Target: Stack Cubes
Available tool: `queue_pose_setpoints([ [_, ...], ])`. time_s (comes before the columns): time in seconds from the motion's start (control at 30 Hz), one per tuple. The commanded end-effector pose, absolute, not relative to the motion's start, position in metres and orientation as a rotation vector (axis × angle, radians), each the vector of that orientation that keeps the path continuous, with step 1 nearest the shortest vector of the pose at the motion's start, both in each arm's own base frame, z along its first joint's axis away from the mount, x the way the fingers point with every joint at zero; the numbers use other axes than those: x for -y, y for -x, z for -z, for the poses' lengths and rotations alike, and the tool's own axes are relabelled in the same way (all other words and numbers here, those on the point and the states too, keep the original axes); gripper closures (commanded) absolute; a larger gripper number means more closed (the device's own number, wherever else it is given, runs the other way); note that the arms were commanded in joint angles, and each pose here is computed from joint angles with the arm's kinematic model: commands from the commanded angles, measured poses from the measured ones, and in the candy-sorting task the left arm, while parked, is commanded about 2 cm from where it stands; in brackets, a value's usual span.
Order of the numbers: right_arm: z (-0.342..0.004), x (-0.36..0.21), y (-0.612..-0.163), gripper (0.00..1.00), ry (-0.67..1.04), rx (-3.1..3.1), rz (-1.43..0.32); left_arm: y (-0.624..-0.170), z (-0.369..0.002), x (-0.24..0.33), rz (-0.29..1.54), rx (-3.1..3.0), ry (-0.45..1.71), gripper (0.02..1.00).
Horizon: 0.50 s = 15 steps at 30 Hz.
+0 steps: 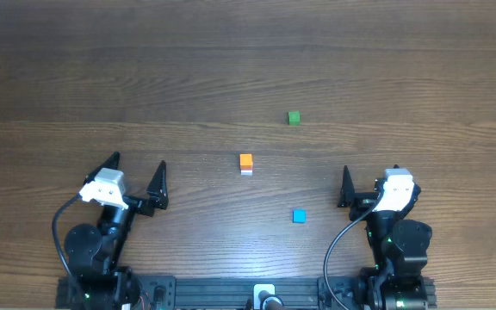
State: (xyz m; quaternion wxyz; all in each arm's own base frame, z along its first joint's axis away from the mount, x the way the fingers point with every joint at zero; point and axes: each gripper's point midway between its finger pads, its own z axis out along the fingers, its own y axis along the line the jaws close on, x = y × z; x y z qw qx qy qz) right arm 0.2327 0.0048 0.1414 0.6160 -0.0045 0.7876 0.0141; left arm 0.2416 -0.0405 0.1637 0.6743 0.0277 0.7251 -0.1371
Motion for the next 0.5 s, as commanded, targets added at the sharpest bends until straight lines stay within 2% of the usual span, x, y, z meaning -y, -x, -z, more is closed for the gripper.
queue_pose_setpoints([
  [0.03,-0.1392,-0.0048,-0.2326,0.007,0.014,-1.815,-0.033,-0.241,-0.1621,0.0436,0.311,-1.63,-0.088,0.018],
  [0.5,-0.1427,-0.0017,-0.2335,0.007,0.002,-1.8,-0.016,-0.241,-0.1621,0.0436,0.311,-1.63,-0.088,0.02],
])
